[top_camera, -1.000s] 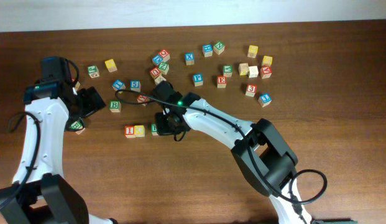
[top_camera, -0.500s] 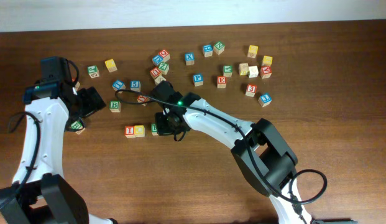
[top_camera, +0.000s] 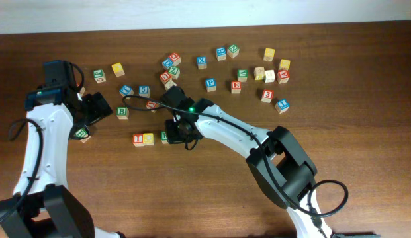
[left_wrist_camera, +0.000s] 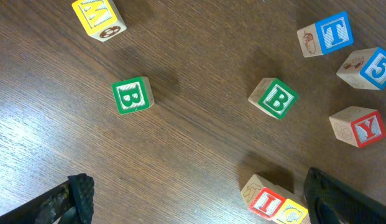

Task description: Spell out ICRA

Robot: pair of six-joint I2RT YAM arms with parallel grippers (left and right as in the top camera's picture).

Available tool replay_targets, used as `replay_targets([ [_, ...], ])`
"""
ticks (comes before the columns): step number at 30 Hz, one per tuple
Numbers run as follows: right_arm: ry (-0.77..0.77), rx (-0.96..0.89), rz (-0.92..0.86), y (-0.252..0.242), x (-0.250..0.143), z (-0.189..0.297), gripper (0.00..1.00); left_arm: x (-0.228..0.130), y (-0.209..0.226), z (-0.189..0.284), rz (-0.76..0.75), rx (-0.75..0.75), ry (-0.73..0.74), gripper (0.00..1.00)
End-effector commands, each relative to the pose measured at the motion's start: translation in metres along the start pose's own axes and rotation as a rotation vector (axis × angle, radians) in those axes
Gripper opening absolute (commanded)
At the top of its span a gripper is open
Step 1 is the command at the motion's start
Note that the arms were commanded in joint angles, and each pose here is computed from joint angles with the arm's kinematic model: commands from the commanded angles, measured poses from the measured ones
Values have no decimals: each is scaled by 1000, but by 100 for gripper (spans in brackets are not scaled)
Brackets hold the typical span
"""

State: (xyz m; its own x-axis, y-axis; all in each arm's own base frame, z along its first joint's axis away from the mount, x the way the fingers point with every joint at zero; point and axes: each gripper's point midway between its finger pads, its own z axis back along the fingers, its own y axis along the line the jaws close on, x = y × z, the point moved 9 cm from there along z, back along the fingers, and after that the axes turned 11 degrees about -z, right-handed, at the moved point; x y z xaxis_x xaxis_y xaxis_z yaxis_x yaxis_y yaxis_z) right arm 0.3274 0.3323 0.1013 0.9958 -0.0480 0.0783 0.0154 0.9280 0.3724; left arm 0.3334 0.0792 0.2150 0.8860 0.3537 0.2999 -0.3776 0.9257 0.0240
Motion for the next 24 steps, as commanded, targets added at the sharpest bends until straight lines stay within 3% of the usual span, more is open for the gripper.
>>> replay_targets([
  [1,11,-21,-2,-2,-5,-8,10,0,0,2,9,-7,-3,99],
  [24,48,12,-3,1,-8,-8,10,0,1,2,9,-7,-3,99],
])
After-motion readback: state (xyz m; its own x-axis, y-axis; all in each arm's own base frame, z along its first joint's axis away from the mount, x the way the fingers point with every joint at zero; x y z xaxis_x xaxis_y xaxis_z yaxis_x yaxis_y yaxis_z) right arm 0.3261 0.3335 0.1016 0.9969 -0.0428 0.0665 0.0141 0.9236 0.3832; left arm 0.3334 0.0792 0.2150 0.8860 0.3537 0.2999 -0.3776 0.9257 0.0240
